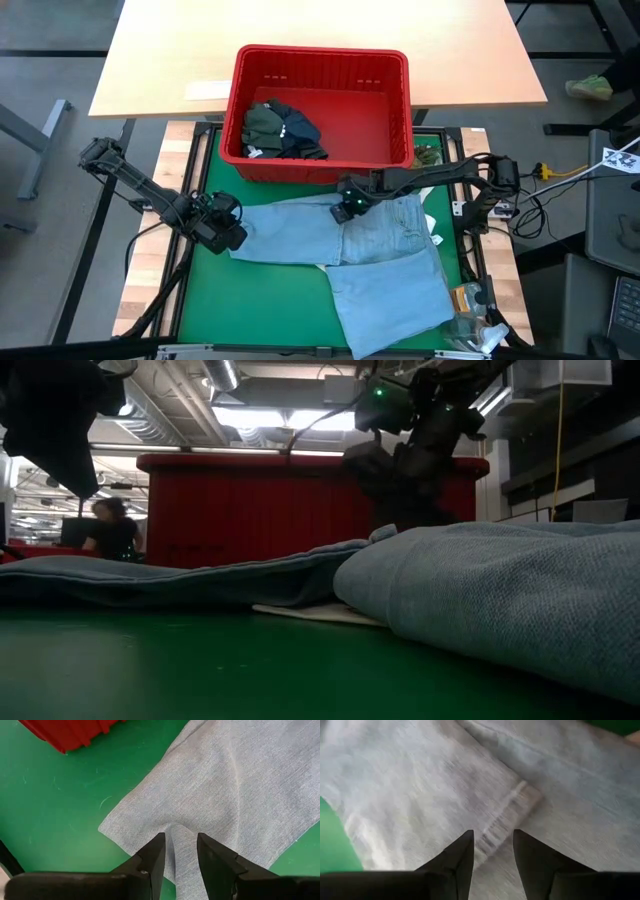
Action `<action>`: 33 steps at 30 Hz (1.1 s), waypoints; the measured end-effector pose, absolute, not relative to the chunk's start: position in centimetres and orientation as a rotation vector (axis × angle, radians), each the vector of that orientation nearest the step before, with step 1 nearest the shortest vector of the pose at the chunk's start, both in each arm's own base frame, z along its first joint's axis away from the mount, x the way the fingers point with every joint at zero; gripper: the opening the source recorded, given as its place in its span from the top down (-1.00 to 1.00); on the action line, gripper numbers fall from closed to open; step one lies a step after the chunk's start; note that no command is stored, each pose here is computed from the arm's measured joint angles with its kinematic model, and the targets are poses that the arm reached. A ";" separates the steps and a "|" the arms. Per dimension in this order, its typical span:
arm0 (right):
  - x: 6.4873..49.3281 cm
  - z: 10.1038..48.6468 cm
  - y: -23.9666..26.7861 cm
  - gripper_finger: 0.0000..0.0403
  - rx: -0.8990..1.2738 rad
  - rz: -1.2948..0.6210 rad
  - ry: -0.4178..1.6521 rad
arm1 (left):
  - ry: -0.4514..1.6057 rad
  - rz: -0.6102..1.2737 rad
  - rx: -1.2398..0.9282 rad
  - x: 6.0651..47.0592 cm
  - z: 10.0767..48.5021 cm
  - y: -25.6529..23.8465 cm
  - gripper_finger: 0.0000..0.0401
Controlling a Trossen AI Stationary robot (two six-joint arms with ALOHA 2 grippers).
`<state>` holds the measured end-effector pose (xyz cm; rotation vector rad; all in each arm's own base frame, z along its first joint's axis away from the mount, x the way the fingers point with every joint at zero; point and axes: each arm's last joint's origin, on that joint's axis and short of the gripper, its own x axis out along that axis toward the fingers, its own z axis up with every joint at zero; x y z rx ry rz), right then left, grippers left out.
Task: Fold Laundry from Bin
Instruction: Fold the light blue jeans
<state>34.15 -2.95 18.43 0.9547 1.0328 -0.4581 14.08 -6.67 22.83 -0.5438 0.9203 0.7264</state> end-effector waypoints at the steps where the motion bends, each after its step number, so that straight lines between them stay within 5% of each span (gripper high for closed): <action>1: 34.2 18.5 -3.0 0.31 0.953 -0.459 1.026 | 0.920 0.726 -0.544 14.1 22.8 -6.7 0.46; 19: 35.8 15.1 -3.1 0.33 0.945 -0.469 1.036 | 0.909 0.719 -0.553 14.2 22.9 -6.7 0.46; 27: 36.1 15.2 -3.1 0.93 0.918 -0.437 1.008 | 0.906 0.718 -0.555 14.2 22.9 -6.8 0.46; 33: 37.4 16.9 -3.3 0.88 0.873 -0.381 0.941 | 0.906 0.718 -0.555 14.2 22.9 -6.8 0.46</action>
